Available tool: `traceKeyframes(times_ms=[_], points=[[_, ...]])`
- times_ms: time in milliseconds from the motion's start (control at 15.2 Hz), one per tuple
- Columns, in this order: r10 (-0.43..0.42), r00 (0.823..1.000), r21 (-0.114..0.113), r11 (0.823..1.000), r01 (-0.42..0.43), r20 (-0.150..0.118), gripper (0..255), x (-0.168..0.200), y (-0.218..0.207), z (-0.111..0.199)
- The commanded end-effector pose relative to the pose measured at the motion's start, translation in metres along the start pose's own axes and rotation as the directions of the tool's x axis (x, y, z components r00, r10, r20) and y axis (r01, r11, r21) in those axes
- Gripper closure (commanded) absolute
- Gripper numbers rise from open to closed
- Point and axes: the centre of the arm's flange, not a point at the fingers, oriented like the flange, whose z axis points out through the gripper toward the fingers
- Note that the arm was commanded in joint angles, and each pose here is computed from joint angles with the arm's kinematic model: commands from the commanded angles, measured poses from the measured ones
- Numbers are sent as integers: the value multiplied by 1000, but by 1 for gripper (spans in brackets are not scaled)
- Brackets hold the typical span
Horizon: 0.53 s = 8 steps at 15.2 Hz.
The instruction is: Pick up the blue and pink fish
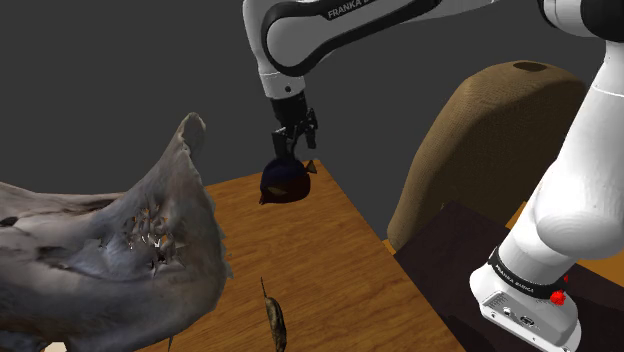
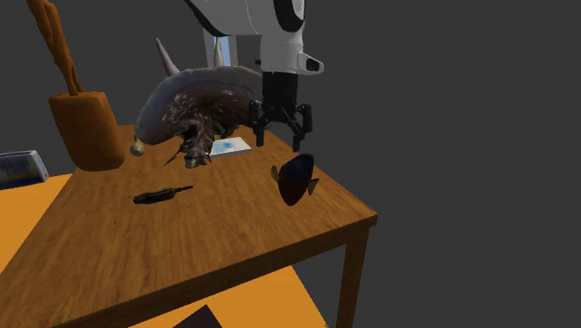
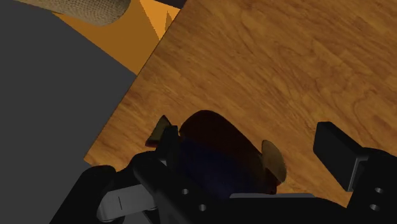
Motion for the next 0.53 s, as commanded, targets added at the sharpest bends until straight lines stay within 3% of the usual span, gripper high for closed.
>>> traceKeyframes(times_ms=[0,330,462], points=[[-18,1000,-5,1000,19,8,0,23,-17,7],[-65,998,-18,998,65,28,0,78,-57,22],[-67,997,-19,998,68,29,0,82,-59,28]])
